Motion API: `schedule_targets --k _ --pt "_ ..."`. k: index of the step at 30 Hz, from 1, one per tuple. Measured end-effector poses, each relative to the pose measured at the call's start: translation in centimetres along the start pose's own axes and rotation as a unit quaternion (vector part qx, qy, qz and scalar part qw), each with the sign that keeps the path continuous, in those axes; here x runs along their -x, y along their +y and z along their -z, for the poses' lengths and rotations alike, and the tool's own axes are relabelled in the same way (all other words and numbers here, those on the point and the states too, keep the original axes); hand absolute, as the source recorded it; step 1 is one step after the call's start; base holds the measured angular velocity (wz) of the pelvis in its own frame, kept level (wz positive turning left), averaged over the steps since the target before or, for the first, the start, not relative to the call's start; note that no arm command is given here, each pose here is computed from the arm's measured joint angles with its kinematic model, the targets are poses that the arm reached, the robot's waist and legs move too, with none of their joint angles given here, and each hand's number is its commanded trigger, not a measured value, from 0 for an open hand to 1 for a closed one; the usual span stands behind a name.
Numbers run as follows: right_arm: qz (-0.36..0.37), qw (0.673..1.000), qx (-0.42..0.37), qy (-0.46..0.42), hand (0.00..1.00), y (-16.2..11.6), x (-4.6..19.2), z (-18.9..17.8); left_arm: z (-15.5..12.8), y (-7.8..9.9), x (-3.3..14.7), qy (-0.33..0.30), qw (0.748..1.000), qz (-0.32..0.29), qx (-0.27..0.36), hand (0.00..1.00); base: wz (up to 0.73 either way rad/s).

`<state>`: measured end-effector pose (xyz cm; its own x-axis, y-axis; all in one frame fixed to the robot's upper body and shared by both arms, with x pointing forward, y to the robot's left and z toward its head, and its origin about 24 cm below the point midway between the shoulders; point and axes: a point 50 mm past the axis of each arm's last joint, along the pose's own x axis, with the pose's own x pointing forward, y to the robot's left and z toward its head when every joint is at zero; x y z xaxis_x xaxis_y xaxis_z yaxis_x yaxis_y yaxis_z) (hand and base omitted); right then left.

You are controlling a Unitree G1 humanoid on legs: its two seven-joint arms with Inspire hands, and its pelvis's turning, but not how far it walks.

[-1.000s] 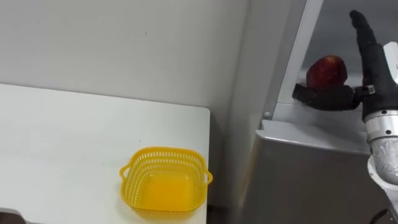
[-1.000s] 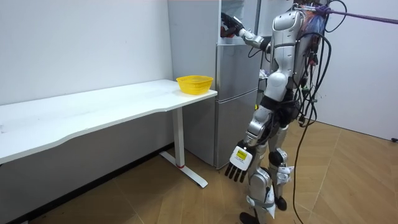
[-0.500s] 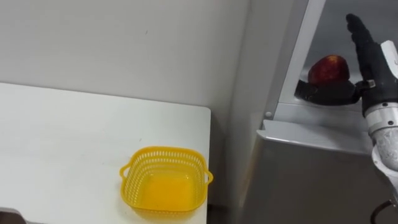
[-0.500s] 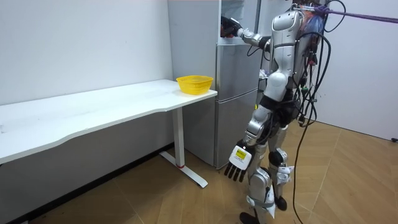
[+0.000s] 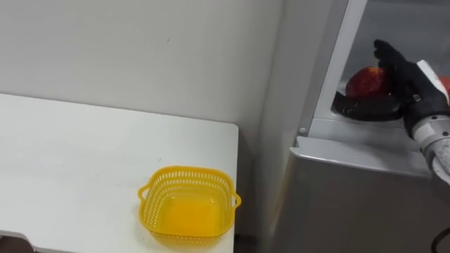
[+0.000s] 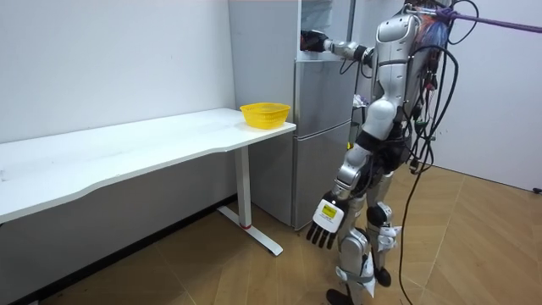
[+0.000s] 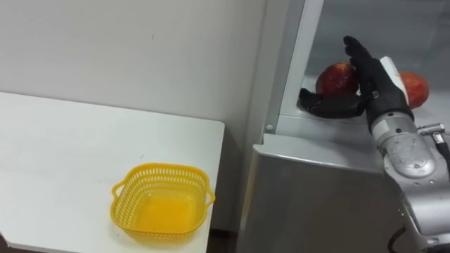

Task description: Retrieve from the upper fridge

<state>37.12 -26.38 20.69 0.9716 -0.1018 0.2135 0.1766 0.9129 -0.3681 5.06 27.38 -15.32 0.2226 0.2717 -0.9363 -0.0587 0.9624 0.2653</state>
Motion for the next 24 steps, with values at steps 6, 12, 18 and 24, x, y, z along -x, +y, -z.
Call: schedule_targets --k 6,12,18,24 --pt "-0.038 0.999 -0.003 0.028 0.82 -0.5 -0.3 0.4 0.5 0.0 0.0 0.019 1.0 0.001 0.002 0.0 0.0" --pt "-0.051 0.998 -0.017 0.041 1.0 -0.7 -0.2 0.9 0.9 0.2 0.1 0.028 1.0 -0.001 -0.001 0.0 0.0" --pt "-0.048 0.997 -0.034 0.044 1.0 -0.8 -0.3 0.8 0.6 0.2 0.0 0.029 1.0 -0.002 -0.001 0.0 0.0" --pt "-0.05 0.997 -0.034 0.044 1.0 -0.8 -0.3 0.8 0.4 0.2 0.0 0.027 1.0 -0.002 0.001 0.0 0.0"
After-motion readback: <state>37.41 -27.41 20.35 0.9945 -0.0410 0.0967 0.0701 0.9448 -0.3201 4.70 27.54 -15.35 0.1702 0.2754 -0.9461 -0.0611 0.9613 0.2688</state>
